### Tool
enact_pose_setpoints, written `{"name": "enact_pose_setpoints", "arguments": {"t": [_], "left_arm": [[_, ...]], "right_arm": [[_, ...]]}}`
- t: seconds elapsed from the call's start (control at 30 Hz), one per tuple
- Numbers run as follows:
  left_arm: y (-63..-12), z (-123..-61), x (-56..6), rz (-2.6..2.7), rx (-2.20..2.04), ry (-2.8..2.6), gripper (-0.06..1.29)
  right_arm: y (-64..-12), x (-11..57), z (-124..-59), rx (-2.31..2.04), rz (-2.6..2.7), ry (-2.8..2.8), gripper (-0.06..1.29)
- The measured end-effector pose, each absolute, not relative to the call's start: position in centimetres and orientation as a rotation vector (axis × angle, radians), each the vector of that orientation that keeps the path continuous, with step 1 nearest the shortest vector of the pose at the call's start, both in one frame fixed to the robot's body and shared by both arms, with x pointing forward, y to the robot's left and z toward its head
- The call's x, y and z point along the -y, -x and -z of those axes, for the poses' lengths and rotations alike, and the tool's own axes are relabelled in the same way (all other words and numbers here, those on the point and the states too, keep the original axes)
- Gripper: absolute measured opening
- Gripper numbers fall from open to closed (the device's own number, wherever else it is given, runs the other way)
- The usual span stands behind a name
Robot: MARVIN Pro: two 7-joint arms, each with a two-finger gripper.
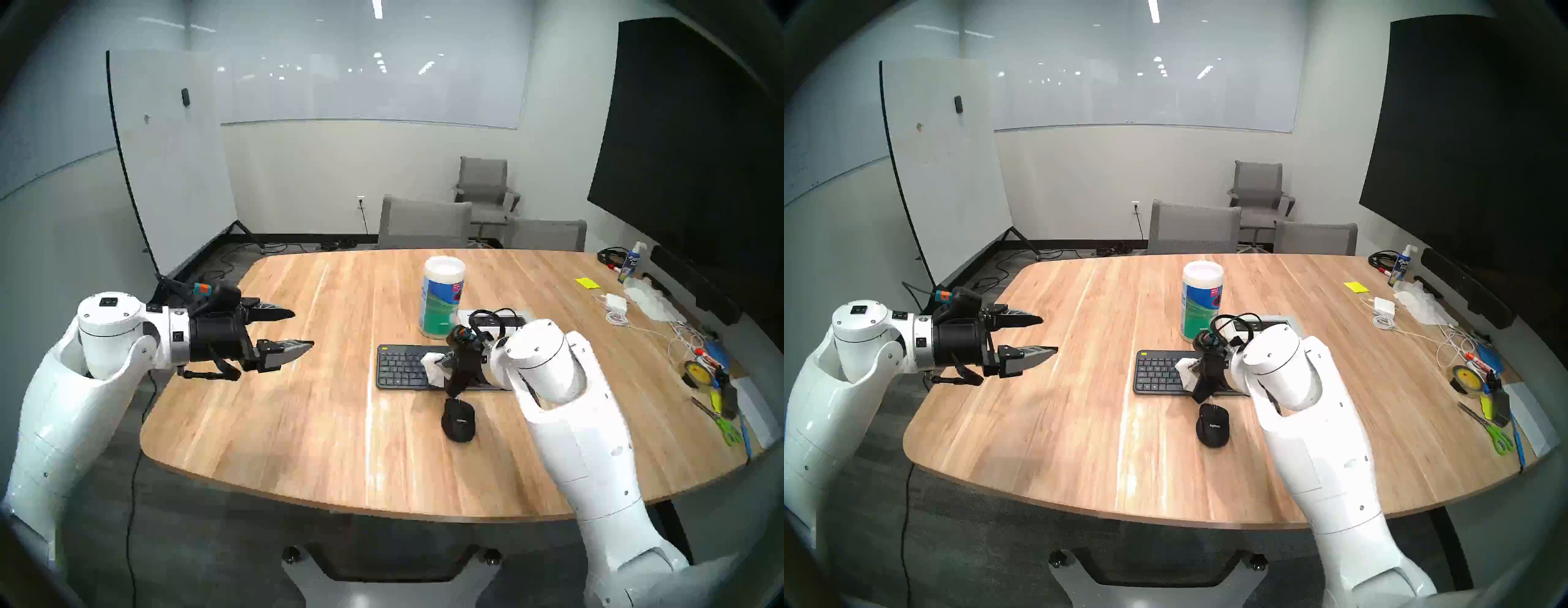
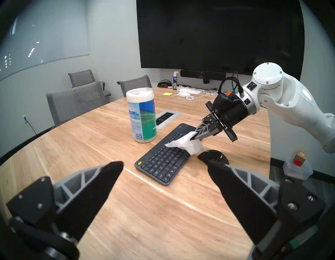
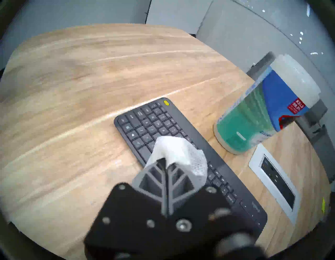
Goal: Wipe the keyboards and mice with a disinfecting wipe, then set the wipe down
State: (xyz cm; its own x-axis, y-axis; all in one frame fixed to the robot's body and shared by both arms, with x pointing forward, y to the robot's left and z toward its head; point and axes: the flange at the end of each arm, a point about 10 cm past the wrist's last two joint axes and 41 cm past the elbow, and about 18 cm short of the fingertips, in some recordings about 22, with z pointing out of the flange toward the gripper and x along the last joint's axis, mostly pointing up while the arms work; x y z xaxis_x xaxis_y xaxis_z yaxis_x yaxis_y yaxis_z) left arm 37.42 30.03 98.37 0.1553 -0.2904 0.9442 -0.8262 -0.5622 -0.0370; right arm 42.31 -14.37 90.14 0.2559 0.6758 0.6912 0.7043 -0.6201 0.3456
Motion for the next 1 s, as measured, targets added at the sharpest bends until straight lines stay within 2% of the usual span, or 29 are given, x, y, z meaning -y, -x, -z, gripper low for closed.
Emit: {"name": "enact_pose_setpoints", "arguments": {"t": [0.43, 1.0], "left_arm": [[-37.4, -98.4, -30.0, -1.410, 1.058, -1.938, 1.27], [-37.4, -98.4, -30.0, -1.410, 1.057, -1.937, 1.27]], "right_arm": [[-41.9, 12.6, -89.8, 1.328, 1.336, 2.522, -0.03], [-44.2, 10.5, -87.1, 1.361, 1.316, 2.606, -0.03]]}}
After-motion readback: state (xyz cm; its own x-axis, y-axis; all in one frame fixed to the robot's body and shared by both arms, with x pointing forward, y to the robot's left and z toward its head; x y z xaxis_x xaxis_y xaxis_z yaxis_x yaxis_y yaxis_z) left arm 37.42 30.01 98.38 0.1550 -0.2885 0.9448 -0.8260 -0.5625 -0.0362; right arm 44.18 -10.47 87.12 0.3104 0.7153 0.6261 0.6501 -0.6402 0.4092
